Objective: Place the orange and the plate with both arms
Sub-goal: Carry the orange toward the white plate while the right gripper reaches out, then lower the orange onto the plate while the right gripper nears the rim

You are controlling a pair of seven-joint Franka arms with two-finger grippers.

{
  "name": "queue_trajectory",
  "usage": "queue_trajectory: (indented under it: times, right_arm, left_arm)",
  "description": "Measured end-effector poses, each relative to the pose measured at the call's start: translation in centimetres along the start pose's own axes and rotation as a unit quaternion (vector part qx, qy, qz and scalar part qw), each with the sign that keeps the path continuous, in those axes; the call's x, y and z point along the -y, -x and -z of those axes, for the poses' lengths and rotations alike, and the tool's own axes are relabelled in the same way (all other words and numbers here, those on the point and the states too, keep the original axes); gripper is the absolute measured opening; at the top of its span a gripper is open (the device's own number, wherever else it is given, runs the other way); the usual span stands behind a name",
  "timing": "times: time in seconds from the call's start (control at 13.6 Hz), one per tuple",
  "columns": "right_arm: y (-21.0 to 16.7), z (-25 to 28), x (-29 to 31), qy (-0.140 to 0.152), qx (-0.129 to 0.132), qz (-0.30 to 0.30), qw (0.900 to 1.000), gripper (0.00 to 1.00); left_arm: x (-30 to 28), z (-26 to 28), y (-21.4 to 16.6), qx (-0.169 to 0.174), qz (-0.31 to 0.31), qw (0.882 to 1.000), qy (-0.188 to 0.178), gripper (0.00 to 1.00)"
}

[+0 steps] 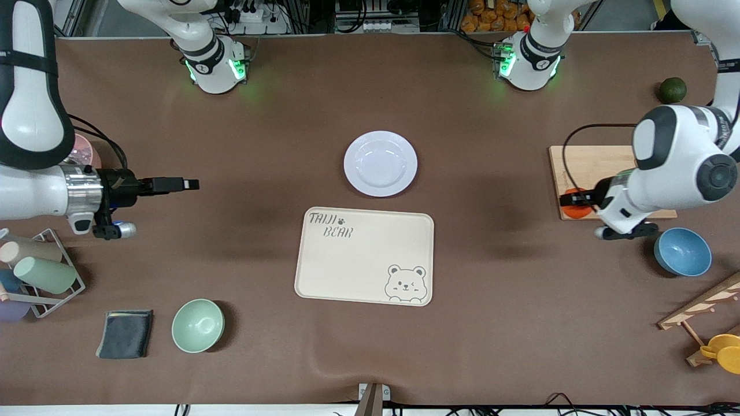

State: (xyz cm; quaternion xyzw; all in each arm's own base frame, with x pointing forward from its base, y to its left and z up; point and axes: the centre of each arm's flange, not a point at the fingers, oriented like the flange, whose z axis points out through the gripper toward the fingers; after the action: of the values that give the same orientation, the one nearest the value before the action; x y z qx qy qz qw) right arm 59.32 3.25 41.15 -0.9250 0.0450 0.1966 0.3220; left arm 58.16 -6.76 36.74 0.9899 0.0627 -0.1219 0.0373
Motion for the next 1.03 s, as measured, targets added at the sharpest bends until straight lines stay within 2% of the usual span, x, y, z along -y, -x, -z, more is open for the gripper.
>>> queue_trajectory:
  times: [0.15, 0.37, 0.51, 0.73, 0.88, 1.03]
  right_arm:
    - [-0.3, -1.6, -1.0, -0.022, 0.001, -0.006, 1.000, 1.00]
    - [-0.2, -2.8, -1.2, -0.032, 0.010, -0.009, 0.999, 1.00]
    - [-0.1, -3.5, -1.6, -0.036, 0.017, -0.006, 0.999, 1.00]
    - [0.7, -5.5, -2.3, -0.064, 0.028, 0.025, 0.997, 1.00]
    - [0.8, -7.1, -3.4, -0.071, 0.022, 0.038, 0.997, 1.00]
    - [0.7, -9.3, -4.0, -0.066, 0.012, 0.040, 0.997, 1.00]
  left_arm:
    - [-6.7, -0.3, 1.8, 0.006, 0.008, 1.000, 0.002, 0.72]
    - [-15.1, -2.9, 4.9, 0.041, 0.031, 0.998, 0.027, 0.72]
    - [-19.8, -5.0, 7.0, 0.049, 0.061, 0.997, 0.024, 0.72]
    - [-26.4, -8.8, 10.3, 0.055, 0.097, 0.994, 0.018, 0.72]
    - [-30.4, -11.8, 12.8, 0.058, 0.119, 0.991, 0.017, 0.72]
    - [-33.4, -14.7, 14.9, 0.064, 0.137, 0.988, 0.016, 0.72]
